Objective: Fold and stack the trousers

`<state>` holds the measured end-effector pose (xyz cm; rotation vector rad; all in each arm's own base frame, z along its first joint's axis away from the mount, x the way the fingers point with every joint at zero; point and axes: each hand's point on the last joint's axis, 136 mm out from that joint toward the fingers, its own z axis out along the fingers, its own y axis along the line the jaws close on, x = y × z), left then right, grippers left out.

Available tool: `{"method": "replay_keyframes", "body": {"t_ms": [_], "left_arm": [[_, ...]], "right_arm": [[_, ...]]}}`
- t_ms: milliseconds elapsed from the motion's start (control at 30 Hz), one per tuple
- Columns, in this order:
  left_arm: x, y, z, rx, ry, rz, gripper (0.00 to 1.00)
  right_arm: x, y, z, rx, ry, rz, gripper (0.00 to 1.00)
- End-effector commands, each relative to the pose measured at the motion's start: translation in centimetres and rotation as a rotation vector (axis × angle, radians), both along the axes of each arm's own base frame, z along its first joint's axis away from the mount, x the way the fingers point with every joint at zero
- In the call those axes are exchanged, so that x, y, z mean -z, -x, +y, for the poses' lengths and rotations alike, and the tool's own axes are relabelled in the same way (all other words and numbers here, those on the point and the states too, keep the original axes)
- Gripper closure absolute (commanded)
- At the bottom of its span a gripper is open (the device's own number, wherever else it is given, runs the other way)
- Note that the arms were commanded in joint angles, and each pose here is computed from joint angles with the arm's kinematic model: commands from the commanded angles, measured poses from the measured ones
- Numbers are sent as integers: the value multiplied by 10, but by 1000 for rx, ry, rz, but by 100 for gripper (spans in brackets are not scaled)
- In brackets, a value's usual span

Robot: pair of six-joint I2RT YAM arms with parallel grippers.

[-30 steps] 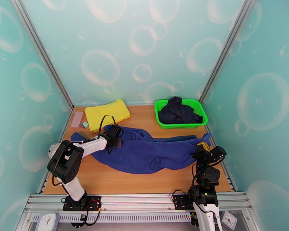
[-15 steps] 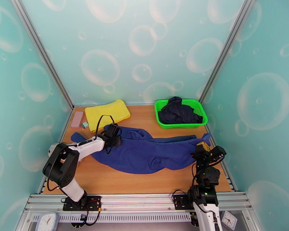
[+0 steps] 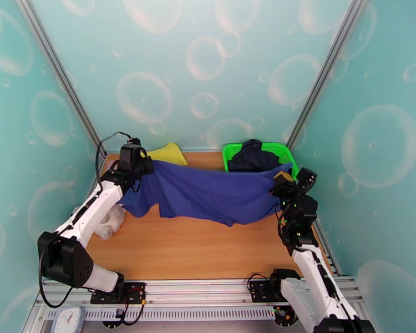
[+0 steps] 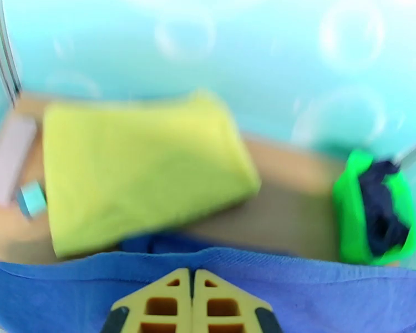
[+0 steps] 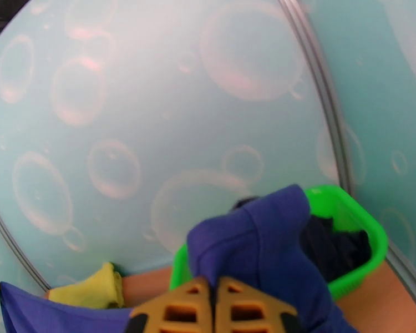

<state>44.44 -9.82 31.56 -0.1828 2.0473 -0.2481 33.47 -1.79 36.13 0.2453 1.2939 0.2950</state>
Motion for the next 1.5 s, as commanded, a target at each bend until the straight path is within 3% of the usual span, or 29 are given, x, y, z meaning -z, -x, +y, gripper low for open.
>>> {"method": "replay_keyframes", "body": {"t_ms": [0, 67, 167, 300, 400, 500, 700, 900, 1033, 1333, 1467], "left_arm": [[-64, 41, 17, -44, 45, -143, 100], [-53, 67, 18, -51, 104, -156, 100], [12, 106, 2, -15, 175, -86, 100], [123, 151, -19, -1, 248, 70, 100], [184, 179, -33, 30, 265, 182, 100], [210, 201, -34, 14, 256, 214, 100], [225, 227, -37, 24, 264, 229, 100], [223, 232, -48, 92, 238, 214, 96], [199, 228, -62, 171, 234, 159, 89], [131, 208, -75, 234, 195, -33, 56], [108, 177, -95, 238, 214, -120, 33]], "right_arm": [[-105, 59, 17, -45, 118, -408, 100], [-95, 73, 12, 14, 163, -397, 100], [-30, 93, -11, 152, 130, -327, 100], [75, 125, -68, 414, -181, -213, 100], [122, 116, -70, 416, -211, -109, 100], [130, 103, -56, 331, -176, -55, 100], [111, 112, -51, 308, -162, -94, 100], [97, 109, -30, 194, -120, 10, 100], [90, 116, -34, 201, -232, 36, 100], [75, 138, -57, 373, -241, 206, 100], [68, 146, -49, 331, -240, 207, 98]]}}
